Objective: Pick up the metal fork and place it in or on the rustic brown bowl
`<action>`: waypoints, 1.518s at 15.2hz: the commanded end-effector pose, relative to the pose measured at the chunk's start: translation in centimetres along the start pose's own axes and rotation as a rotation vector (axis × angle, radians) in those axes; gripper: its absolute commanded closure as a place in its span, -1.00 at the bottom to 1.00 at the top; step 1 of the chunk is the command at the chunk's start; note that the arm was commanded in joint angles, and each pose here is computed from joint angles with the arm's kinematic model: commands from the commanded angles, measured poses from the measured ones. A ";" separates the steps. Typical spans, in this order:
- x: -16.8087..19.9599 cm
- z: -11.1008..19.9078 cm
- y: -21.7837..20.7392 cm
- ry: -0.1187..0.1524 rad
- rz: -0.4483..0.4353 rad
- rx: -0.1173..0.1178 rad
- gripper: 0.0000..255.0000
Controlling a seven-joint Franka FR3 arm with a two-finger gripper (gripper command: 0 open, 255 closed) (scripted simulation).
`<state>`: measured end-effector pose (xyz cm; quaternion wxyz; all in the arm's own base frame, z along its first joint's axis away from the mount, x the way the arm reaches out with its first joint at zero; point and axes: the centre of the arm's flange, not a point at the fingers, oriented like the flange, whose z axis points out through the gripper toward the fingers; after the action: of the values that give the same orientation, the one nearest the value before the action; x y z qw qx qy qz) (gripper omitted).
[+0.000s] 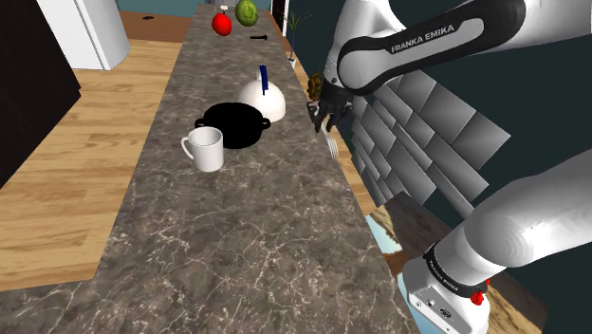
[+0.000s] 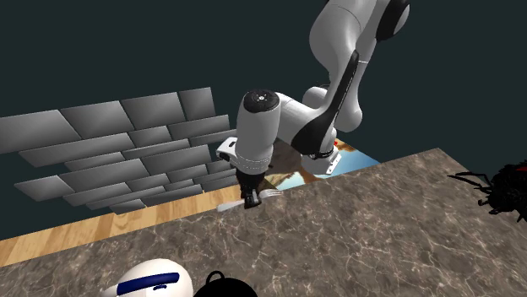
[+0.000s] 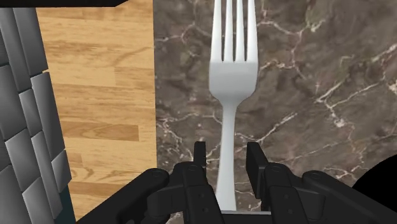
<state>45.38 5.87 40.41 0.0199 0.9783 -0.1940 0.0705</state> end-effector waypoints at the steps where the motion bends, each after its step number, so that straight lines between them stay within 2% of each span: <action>1: 0.1 -1.1 0.0 0.000 0.000 0.000 1.00; 10: 0.8 -5.6 0.1 0.000 0.000 0.000 1.00; 23: 9.3 -3.7 -14.7 0.000 0.000 0.000 1.00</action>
<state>57.97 15.25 45.61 0.0201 0.9784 -0.1934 0.0701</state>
